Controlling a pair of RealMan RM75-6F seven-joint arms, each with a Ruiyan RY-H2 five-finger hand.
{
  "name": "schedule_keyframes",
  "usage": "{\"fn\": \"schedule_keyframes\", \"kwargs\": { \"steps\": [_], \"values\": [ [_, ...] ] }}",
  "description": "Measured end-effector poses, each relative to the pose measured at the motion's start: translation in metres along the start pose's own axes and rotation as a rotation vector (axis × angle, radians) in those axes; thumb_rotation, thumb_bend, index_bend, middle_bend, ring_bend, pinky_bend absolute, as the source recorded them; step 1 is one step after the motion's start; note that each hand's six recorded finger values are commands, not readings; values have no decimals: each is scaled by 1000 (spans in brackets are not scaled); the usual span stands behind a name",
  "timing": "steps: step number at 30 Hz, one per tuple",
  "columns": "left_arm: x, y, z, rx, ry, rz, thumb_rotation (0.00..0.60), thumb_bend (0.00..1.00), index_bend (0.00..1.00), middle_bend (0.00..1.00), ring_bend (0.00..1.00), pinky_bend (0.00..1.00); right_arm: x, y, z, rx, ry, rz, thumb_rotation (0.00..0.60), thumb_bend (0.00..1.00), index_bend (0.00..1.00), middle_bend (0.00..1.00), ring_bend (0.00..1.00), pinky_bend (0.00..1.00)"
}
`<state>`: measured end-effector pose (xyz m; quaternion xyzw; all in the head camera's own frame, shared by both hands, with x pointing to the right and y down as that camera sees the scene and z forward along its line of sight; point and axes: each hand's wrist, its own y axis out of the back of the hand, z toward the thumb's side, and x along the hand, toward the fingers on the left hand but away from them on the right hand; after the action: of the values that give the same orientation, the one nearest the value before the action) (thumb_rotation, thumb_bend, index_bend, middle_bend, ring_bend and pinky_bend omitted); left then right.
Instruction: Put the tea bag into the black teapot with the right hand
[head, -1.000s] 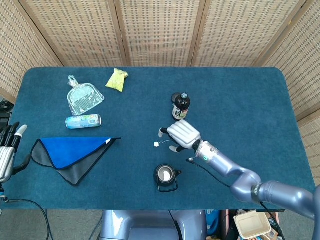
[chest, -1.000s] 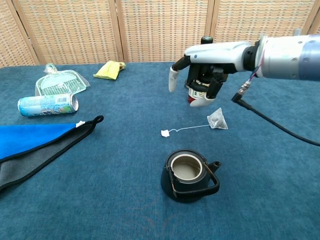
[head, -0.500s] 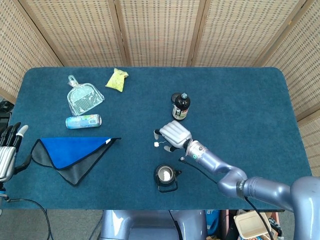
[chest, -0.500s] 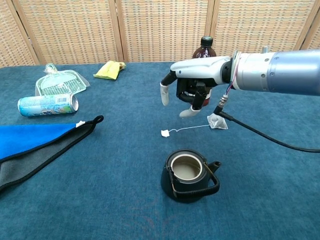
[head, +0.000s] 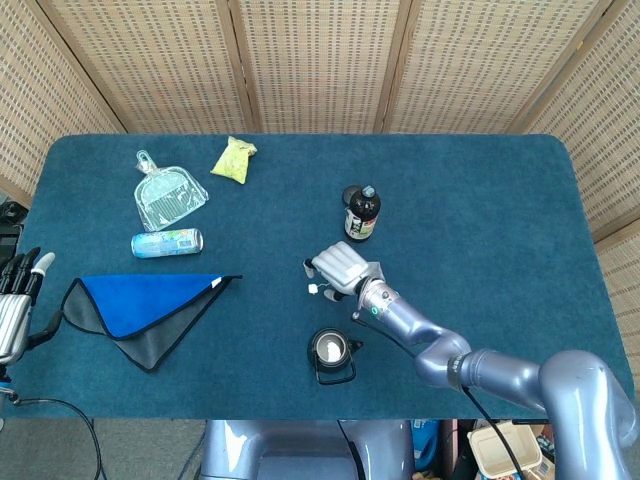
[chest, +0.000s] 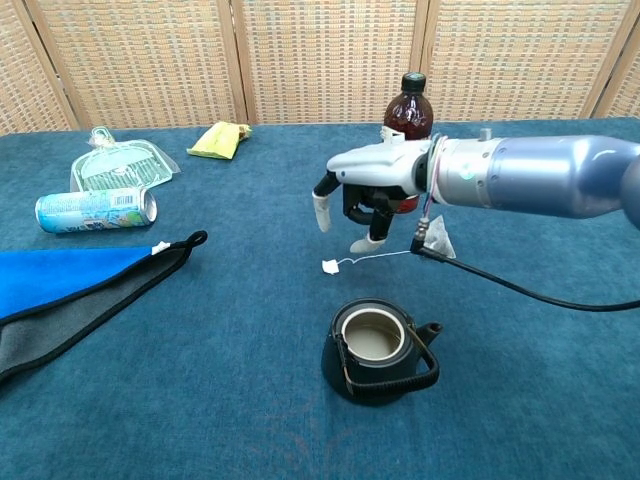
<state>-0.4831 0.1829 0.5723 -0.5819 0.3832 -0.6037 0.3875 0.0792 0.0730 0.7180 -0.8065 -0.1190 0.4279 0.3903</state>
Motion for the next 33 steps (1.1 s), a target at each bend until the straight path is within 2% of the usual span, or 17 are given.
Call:
{"fn": "schedule_keyframes", "kwargs": {
  "steps": [17, 33],
  "values": [
    [-3, -5, -9, -3, 24, -14, 600, 385, 37, 0, 0, 0, -20, -22, 1, 51, -21, 40, 600, 437, 454, 914, 941, 940],
    [-4, -7, -11, -5, 29, -17, 600, 385, 37, 0, 0, 0, -25, -30, 3, 61, -21, 57, 600, 438, 465, 914, 941, 940]
  ]
}}
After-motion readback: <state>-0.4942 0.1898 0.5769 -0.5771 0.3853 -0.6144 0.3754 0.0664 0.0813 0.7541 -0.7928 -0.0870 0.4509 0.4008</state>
